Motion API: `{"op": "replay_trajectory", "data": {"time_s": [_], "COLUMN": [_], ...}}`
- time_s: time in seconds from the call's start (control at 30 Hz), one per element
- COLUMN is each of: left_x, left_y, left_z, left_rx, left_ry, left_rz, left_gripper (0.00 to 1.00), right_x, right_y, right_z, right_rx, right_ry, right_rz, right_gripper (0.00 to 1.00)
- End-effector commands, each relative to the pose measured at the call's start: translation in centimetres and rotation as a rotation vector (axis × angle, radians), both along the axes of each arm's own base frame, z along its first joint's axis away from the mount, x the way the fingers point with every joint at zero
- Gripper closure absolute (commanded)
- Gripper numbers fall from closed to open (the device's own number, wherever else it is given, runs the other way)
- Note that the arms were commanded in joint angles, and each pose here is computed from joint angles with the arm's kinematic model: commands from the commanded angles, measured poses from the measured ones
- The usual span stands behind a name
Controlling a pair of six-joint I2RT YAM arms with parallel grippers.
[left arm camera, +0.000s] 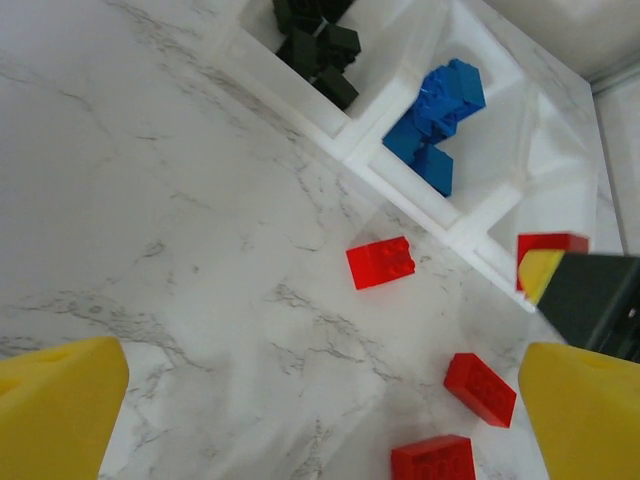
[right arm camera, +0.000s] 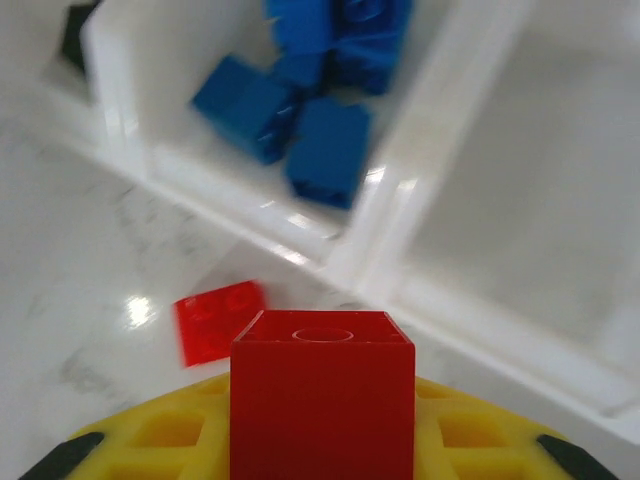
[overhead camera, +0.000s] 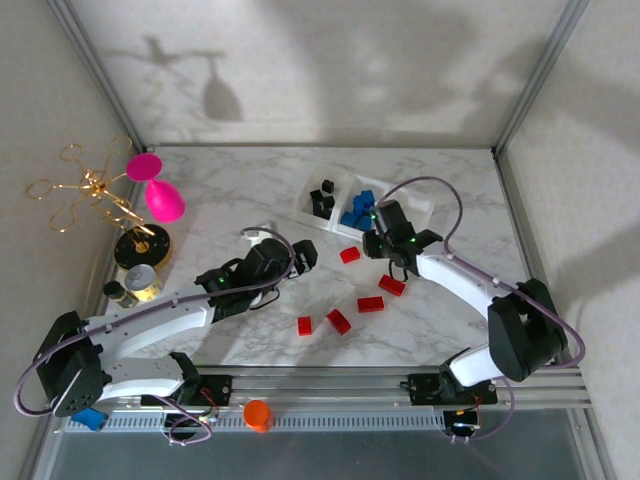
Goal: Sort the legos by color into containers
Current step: Place the lego in the container.
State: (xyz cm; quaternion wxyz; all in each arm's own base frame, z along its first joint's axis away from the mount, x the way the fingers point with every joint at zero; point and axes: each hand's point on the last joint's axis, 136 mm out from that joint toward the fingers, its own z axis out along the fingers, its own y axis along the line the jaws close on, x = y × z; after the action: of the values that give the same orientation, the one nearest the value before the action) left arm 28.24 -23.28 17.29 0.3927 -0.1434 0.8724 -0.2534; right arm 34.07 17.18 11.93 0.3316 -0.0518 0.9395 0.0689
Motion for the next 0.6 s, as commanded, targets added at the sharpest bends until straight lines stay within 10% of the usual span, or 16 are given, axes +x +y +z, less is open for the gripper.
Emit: {"op": "replay_trajectory", "data": {"time_s": [0.0, 0.57], "left_x": [0.3, 1.9], "left_y": [-1.9, -5.6], "left_z": [1.3, 0.6], "left_rx": [-0.016, -0.008], "left_ry": [-0.031, -0.026], "left_rz": [-0.045, -0.1], "left_gripper": [0.0, 0.0], "right_x": [1.5, 11.2], "right_y": [-3.4, -7.9], "right_z": [1.9, 0.4], "right_rx": [-0.013, -0.076], "right_ry": [-0.046, -0.088], "right_rz": [-0.131, -0.298], "right_gripper": [0.76, 0.72]}}
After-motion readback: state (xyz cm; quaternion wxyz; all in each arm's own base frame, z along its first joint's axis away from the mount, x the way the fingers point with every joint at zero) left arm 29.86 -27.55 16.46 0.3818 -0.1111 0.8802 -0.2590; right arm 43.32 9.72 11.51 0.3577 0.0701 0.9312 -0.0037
